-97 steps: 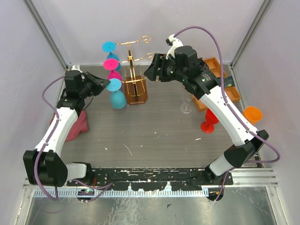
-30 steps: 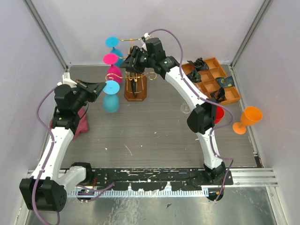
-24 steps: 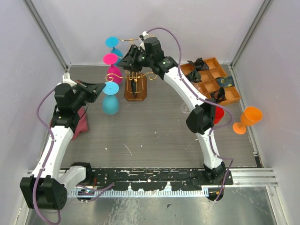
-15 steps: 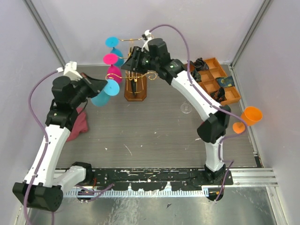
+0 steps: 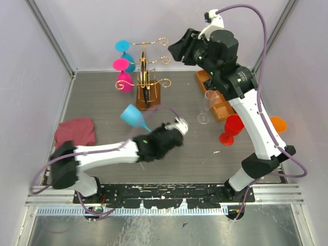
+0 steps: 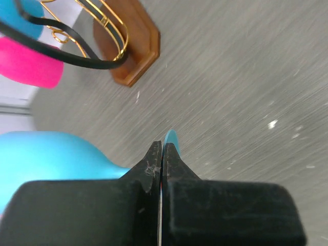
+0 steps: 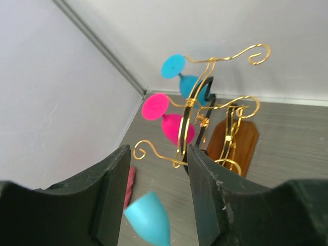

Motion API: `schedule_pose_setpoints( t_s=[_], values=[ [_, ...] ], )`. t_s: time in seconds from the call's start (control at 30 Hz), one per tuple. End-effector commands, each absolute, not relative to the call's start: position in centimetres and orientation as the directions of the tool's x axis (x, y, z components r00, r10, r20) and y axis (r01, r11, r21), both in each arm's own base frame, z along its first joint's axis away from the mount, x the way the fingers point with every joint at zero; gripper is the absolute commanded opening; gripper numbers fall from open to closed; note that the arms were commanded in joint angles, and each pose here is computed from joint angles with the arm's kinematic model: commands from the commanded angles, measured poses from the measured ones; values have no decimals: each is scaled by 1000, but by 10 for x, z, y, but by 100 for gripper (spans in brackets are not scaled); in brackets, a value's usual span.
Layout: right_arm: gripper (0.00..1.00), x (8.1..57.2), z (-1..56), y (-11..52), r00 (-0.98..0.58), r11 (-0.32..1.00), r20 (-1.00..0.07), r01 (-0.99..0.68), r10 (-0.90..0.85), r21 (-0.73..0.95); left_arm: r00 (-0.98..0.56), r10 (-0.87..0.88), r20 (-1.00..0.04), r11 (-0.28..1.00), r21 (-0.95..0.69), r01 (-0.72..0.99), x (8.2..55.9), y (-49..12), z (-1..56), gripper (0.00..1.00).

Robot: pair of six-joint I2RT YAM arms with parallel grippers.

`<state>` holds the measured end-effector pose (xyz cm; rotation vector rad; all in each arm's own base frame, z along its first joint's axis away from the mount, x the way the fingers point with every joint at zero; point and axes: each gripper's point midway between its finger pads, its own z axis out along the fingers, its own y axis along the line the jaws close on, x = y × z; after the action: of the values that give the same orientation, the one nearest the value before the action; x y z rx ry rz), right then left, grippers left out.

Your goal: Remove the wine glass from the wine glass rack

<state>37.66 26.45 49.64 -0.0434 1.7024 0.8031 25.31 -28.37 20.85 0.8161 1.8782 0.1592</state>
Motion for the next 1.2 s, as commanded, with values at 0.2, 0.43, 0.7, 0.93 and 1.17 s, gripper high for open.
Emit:
schedule_pose_setpoints(
  t_s=[0.2, 0.43, 0.7, 0.93, 1.17],
  values=[
    [54, 385, 484, 269, -351, 762, -888, -474, 297, 442, -111, 861, -496, 508, 847, 157, 262, -304, 146, 0],
    [54, 387, 475, 282, -396, 733, -872, -494, 289, 467, -7, 903, -429, 428, 901, 76, 266, -340, 104, 0],
    [54, 383, 475, 276, -387, 745, -878, -489, 282, 455, 70, 916, -396, 385, 913, 133, 267, -375, 67, 0],
    [54, 381, 471, 274, -395, 750, -876, -481, 276, 453, 131, 914, -383, 359, 917, 176, 268, -409, 44, 0],
    [54, 376, 480, 262, -371, 766, -886, -472, 278, 437, 197, 900, -389, 342, 910, 235, 267, -437, 18, 0]
  ],
)
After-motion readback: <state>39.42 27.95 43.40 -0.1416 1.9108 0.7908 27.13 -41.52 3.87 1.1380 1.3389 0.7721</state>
